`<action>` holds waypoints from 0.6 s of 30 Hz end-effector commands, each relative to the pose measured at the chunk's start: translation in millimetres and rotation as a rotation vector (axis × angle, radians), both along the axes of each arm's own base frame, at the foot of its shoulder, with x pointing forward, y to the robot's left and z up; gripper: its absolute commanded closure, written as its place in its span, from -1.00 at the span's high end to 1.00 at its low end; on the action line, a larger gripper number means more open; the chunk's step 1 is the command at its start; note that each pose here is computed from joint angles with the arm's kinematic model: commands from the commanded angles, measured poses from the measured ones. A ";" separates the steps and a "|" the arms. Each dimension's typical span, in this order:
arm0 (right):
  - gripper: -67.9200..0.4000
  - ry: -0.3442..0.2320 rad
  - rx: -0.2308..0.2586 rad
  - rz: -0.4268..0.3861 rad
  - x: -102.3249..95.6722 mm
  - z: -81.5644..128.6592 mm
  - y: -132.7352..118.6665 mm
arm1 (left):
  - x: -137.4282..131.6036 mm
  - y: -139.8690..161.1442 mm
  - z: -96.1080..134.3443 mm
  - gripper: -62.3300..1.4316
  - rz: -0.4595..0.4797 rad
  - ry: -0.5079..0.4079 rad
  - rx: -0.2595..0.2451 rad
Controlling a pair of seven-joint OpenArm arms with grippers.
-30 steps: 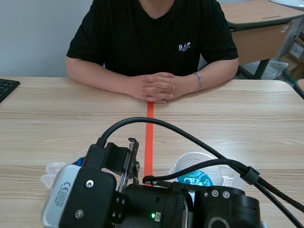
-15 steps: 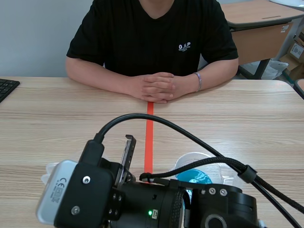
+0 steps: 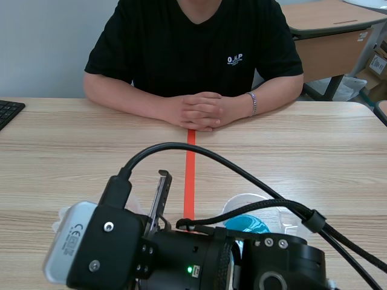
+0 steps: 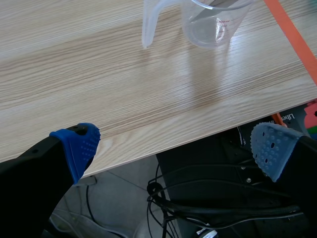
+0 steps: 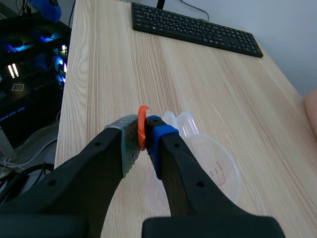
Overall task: Do the redox reaction experiment.
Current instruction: 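Lift the metal plate out of the left beaker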
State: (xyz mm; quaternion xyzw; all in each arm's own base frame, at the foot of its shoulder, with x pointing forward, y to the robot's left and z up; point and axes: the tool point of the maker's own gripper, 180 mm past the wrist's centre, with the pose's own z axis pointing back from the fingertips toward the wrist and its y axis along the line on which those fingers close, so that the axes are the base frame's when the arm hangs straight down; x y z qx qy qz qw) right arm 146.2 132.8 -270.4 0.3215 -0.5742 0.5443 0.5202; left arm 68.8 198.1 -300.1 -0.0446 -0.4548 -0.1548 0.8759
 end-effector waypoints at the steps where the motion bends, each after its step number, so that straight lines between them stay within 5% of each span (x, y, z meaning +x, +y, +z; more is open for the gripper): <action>1: -0.94 -0.036 0.042 -0.022 11.9 16.0 -2.6 | 1.1 -3.3 3.1 1.00 0.007 -0.014 -0.018; 18: -0.94 -0.230 0.103 -0.075 33.8 86.9 -26.4 | 1.1 -3.3 3.1 1.00 0.007 -0.014 -0.018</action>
